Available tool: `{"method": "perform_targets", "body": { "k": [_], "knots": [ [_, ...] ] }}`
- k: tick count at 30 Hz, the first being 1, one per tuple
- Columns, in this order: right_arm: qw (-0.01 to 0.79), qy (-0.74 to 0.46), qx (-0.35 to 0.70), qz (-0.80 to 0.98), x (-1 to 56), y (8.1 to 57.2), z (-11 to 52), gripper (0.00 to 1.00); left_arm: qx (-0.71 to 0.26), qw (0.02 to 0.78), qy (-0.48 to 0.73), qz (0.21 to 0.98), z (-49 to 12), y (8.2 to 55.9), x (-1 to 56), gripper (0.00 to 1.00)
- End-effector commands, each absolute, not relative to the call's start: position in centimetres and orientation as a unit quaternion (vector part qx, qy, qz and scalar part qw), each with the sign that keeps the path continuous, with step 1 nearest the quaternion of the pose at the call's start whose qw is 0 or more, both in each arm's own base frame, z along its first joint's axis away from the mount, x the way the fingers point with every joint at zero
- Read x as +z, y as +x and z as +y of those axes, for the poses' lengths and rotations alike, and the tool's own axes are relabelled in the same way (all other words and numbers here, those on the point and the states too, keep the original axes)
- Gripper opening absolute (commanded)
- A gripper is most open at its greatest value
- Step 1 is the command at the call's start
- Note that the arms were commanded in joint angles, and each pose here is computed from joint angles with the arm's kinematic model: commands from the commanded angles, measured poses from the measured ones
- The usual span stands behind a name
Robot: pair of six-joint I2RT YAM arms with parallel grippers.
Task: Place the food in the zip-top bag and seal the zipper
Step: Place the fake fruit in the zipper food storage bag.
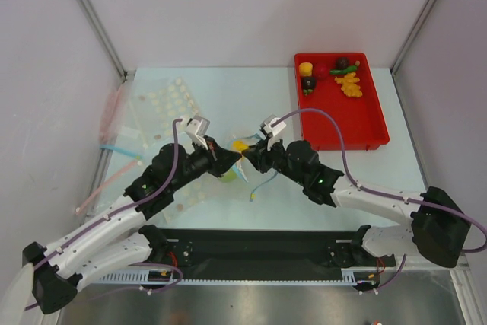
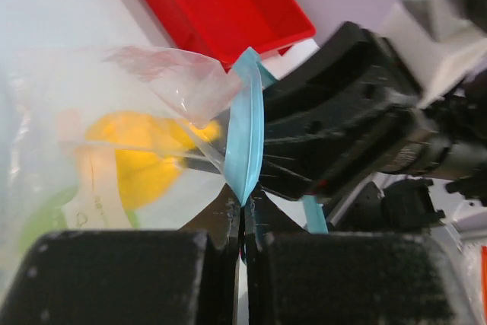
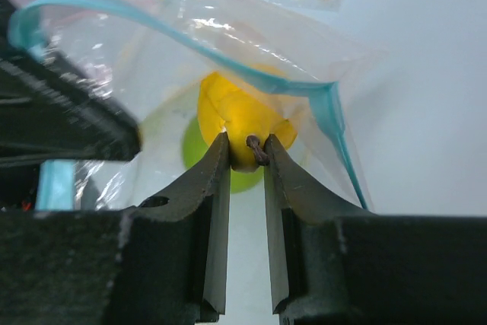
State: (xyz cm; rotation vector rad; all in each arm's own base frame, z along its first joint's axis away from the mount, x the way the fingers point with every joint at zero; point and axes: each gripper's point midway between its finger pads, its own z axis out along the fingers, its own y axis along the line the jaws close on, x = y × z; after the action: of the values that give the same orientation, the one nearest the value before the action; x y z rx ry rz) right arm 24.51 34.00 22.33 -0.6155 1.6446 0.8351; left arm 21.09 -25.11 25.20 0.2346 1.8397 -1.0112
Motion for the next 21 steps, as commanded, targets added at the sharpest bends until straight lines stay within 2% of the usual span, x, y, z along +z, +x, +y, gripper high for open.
{"method": "perform_targets", "body": {
  "k": [1,2,11,12,15,21],
  "knots": [
    [0.602,-0.215,0.311,0.703,22.2,26.9,33.4,0.00,-0.468,0.495,0.134,0.720,-26.6,20.0,27.3,0.00],
    [0.599,-0.213,0.302,0.711,21.3,27.4,33.5,0.00,-0.469,0.492,0.134,0.721,-26.7,20.0,27.1,0.00],
    [0.586,-0.199,0.269,0.738,19.2,28.9,33.8,0.25,-0.463,0.480,0.125,0.734,-27.0,20.4,26.3,0.00],
    [0.586,-0.200,0.271,0.737,19.3,28.7,33.8,0.38,-0.461,0.480,0.123,0.736,-26.9,20.5,26.1,0.00],
    [0.588,-0.207,0.287,0.727,20.0,28.2,34.0,0.66,-0.429,0.490,0.094,0.753,-25.8,21.5,25.4,0.00],
    [0.600,-0.210,0.300,0.711,22.1,27.1,33.0,0.70,-0.358,0.498,0.038,0.789,-23.6,23.4,23.7,0.00]
  ]
}}
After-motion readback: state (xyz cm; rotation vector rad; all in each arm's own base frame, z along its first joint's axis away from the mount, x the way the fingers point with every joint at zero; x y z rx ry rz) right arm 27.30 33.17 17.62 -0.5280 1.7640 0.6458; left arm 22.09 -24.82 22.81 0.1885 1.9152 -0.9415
